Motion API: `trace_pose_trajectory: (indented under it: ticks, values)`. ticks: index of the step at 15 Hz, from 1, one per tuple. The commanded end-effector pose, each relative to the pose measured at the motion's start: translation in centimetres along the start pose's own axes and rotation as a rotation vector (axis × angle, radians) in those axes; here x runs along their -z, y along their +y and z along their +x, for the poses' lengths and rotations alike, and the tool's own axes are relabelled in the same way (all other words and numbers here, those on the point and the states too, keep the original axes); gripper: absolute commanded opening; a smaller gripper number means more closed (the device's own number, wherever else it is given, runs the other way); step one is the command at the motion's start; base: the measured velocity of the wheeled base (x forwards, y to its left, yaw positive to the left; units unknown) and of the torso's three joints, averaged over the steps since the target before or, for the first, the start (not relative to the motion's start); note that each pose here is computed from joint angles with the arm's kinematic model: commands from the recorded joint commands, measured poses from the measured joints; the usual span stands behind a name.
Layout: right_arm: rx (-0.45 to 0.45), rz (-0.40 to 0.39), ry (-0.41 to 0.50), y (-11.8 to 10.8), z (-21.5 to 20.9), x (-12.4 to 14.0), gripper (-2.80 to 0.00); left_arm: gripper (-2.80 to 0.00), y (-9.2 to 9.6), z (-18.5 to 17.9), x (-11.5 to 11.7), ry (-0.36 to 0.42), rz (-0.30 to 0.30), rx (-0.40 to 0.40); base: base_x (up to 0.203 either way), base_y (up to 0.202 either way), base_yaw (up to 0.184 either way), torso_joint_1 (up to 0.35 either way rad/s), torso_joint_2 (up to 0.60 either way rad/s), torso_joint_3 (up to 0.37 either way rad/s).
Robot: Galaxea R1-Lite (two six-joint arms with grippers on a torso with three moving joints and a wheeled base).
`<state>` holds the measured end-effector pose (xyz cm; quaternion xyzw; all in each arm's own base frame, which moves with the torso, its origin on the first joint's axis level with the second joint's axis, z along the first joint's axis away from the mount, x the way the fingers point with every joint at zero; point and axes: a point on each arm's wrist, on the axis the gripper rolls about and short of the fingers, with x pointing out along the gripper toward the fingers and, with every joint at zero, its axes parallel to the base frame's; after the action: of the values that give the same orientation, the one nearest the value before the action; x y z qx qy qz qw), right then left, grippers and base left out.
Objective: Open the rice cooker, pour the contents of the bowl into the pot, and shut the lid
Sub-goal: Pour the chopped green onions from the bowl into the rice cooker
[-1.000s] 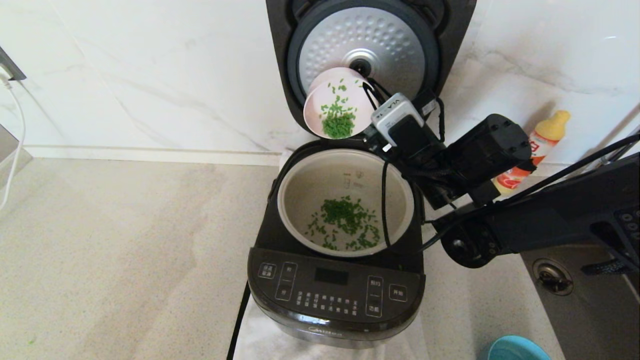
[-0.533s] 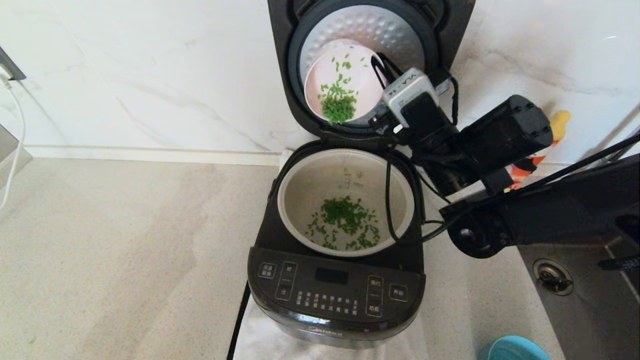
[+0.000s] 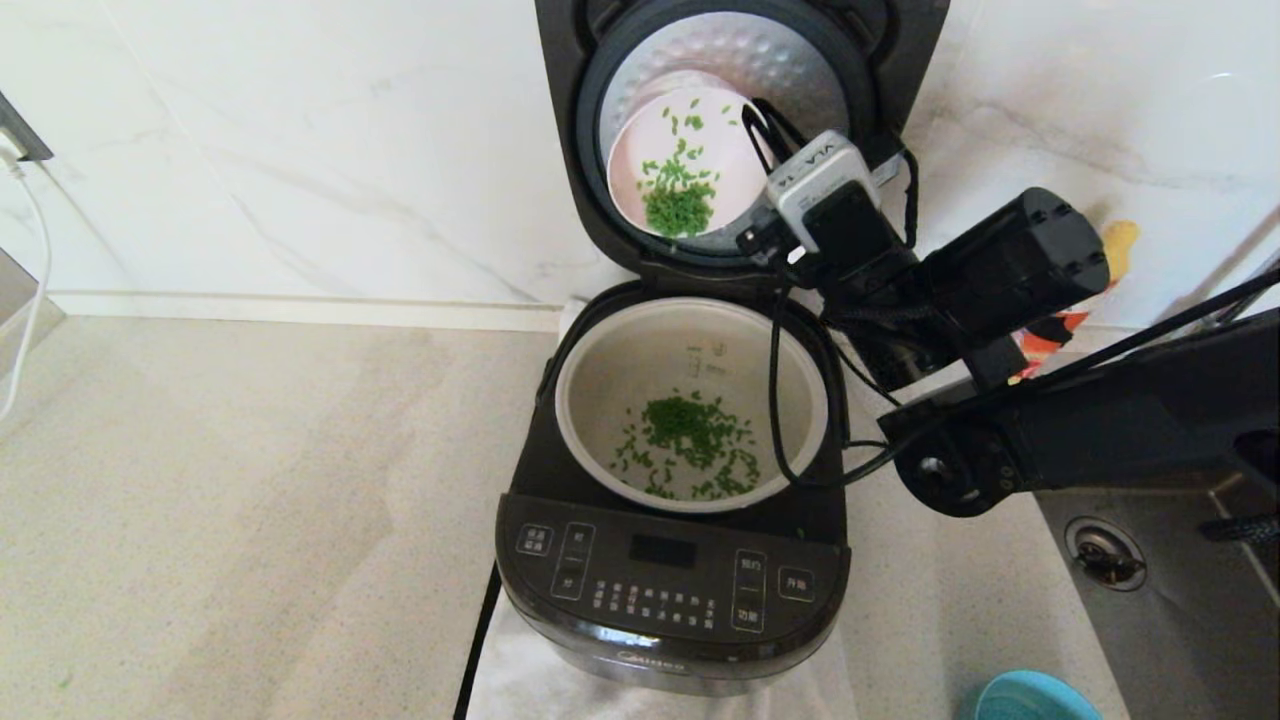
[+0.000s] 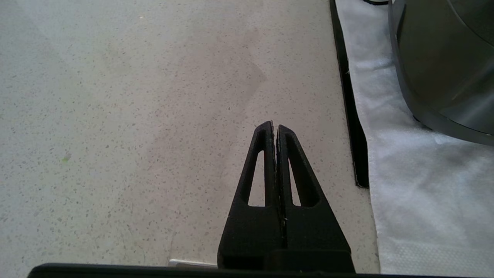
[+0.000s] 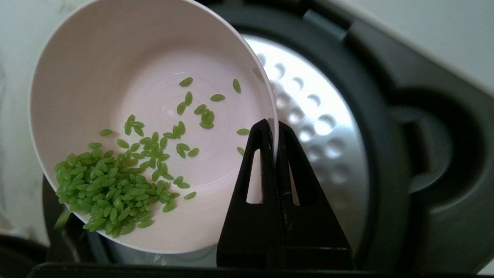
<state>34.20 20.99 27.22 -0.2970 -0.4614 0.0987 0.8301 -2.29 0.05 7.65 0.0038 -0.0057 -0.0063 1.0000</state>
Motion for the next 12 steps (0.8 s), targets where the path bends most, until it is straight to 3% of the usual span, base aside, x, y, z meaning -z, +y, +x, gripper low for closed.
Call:
trace_pose_trajectory:
  ticks: [1, 6, 12]
  values:
    - [-0.034, -0.007, 0.033, 1.5, -0.6, 1.6, -2.8, -2.8, 0.0, 0.1, 0.3, 0.008, 0.0, 0.0, 0.0, 0.0, 0.0, 0.0, 0.0, 0.0]
    - [-0.155, 0.007, 0.13, 4.5, -3.4, 3.7, -2.8, -2.8, 0.0, 0.1, 0.3, 0.008, 0.0, 0.0, 0.0, 0.0, 0.0, 0.0, 0.0, 0.0]
    - [-0.175, 0.004, 0.156, 4.6, -4.1, 4.1, -2.8, -2.8, 0.0, 0.1, 0.3, 0.008, 0.0, 0.0, 0.0, 0.0, 0.0, 0.0, 0.0, 0.0]
